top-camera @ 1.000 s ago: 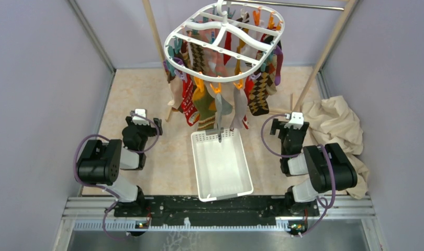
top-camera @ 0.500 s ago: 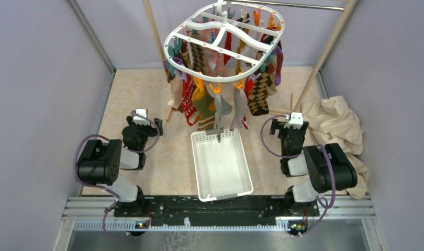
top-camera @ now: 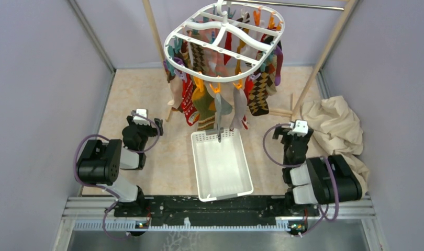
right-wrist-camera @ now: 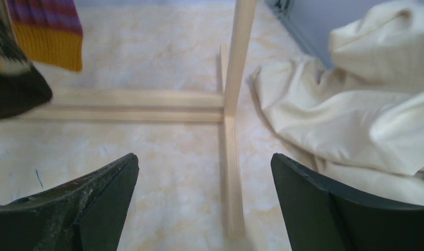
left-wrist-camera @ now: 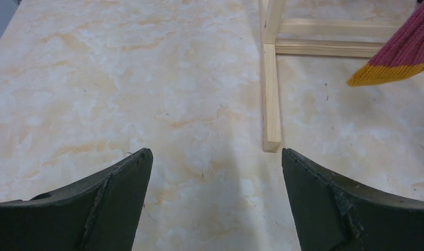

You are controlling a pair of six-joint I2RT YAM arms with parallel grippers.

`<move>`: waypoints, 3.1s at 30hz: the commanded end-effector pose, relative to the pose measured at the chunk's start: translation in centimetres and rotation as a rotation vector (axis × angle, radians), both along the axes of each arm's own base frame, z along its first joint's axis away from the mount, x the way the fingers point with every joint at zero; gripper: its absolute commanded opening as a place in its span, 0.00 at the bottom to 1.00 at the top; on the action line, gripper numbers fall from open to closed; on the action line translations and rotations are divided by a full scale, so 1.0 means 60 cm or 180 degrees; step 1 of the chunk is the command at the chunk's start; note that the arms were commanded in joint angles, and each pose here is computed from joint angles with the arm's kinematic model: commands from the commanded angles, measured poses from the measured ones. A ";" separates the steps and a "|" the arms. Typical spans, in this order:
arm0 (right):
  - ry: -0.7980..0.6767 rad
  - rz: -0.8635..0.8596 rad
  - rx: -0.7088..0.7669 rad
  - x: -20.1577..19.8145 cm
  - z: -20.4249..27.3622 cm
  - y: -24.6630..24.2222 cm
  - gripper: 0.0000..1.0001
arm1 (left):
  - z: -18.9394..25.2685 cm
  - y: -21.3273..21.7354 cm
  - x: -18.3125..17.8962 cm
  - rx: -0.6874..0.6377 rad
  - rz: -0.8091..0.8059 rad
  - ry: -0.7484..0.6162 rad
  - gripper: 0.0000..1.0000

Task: Remove the socks clipped to the hanger
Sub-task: Adjust the clothesline at the center of the board.

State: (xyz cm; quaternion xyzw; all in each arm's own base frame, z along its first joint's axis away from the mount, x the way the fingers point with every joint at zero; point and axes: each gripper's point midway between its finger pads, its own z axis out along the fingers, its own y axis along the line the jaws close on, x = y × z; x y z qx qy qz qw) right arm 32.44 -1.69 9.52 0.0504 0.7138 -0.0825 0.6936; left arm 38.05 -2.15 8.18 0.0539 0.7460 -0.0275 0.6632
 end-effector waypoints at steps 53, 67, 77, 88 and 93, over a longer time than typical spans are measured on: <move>0.1198 0.0596 0.1874 -0.080 0.221 0.134 0.94 | 0.239 -0.193 -0.145 -0.2167 -0.0939 0.1394 0.99; 0.1817 -0.0626 0.1577 0.037 0.092 0.021 0.54 | 0.103 -0.104 -0.047 -0.1629 0.0324 0.1798 0.99; 0.2240 -0.0962 0.1465 0.048 0.015 -0.060 0.61 | 0.032 -0.065 0.031 -0.1134 0.0819 0.2152 0.99; 0.2567 -0.0932 0.1490 0.063 -0.043 -0.070 0.58 | -0.040 -0.076 0.066 -0.1115 0.0863 0.2325 0.97; 0.2625 -0.0982 0.1454 0.063 -0.055 -0.075 0.36 | -0.076 -0.094 0.069 -0.0835 0.0889 0.2408 0.93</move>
